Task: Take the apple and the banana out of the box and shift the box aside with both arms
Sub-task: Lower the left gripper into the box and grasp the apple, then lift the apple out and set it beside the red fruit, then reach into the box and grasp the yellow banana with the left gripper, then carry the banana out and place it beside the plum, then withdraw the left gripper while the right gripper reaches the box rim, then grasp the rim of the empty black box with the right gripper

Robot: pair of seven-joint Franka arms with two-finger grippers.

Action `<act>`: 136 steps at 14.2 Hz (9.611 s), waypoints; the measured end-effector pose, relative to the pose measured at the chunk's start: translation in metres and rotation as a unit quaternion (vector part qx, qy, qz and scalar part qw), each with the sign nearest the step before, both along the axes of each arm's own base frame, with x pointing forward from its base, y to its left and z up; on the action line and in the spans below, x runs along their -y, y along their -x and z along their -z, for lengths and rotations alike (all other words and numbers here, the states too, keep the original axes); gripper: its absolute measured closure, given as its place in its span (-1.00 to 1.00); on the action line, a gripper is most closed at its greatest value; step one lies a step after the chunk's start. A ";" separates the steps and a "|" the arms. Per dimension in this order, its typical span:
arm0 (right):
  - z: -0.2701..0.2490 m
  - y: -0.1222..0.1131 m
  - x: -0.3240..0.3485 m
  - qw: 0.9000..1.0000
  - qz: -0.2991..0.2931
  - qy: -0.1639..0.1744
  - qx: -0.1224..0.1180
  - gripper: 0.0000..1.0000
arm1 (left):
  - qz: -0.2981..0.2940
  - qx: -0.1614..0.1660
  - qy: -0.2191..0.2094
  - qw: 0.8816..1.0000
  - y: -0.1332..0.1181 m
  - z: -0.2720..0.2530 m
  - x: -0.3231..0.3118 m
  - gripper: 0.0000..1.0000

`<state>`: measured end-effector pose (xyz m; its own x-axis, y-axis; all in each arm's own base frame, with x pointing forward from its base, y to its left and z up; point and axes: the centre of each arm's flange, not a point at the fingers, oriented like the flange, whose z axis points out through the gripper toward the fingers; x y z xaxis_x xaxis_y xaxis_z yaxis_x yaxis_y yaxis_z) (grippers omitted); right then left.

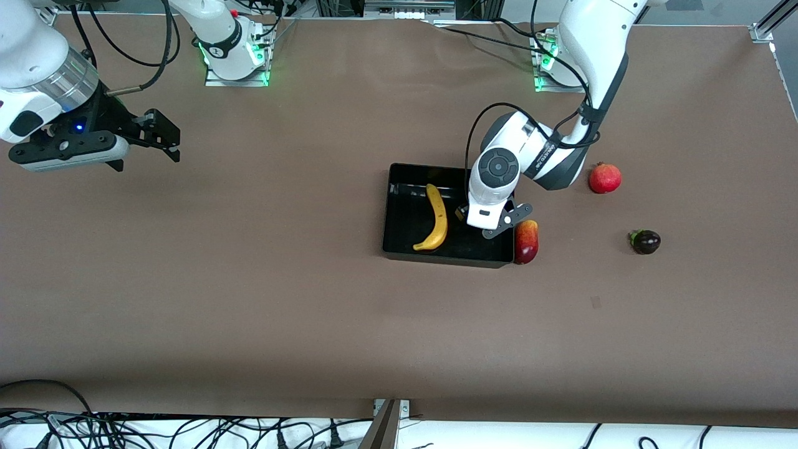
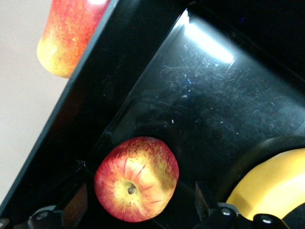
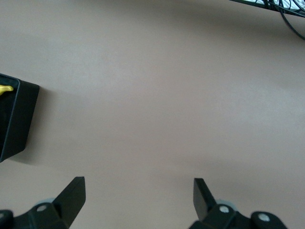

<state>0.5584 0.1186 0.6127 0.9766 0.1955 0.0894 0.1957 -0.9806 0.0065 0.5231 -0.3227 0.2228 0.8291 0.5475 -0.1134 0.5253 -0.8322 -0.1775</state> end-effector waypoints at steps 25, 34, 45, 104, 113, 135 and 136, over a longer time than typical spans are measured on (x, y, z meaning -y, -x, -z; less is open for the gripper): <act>0.001 -0.002 0.005 1.000 0.004 0.002 0.001 -1.00 | 0.101 -0.055 0.016 0.993 -0.049 -0.105 -0.029 -0.46; 0.001 -0.002 0.005 1.000 0.004 0.002 0.002 -1.00 | 0.305 -0.133 0.077 0.940 -0.068 -0.056 -0.227 -0.46; 0.004 -0.006 0.004 1.000 0.004 0.001 0.005 -1.00 | 0.316 -0.112 0.071 0.940 0.006 0.008 -0.201 -0.91; 0.052 -0.027 0.004 0.999 0.004 0.020 -0.030 -1.00 | 0.301 -0.071 0.069 0.949 -0.145 0.003 -0.298 0.31; 0.073 -0.007 -0.062 0.995 -0.053 0.034 -0.079 -1.00 | 0.348 -0.049 0.060 0.934 -0.156 0.011 -0.321 -0.69; 0.376 0.044 -0.376 0.979 0.186 -0.049 -0.068 -0.59 | 0.273 0.063 0.083 0.956 -0.069 -0.346 -0.313 -1.00; 0.378 0.042 -0.375 0.979 0.186 -0.047 -0.067 -0.37 | 0.266 0.071 0.079 0.958 -0.063 -0.336 -0.315 -1.00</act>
<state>0.5163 0.4933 0.2348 0.9828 -0.1794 -0.0446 -0.1828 -0.9791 -0.0890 0.5859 -0.0081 0.5593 0.9993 0.0285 -0.0261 0.0289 -0.9995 0.0147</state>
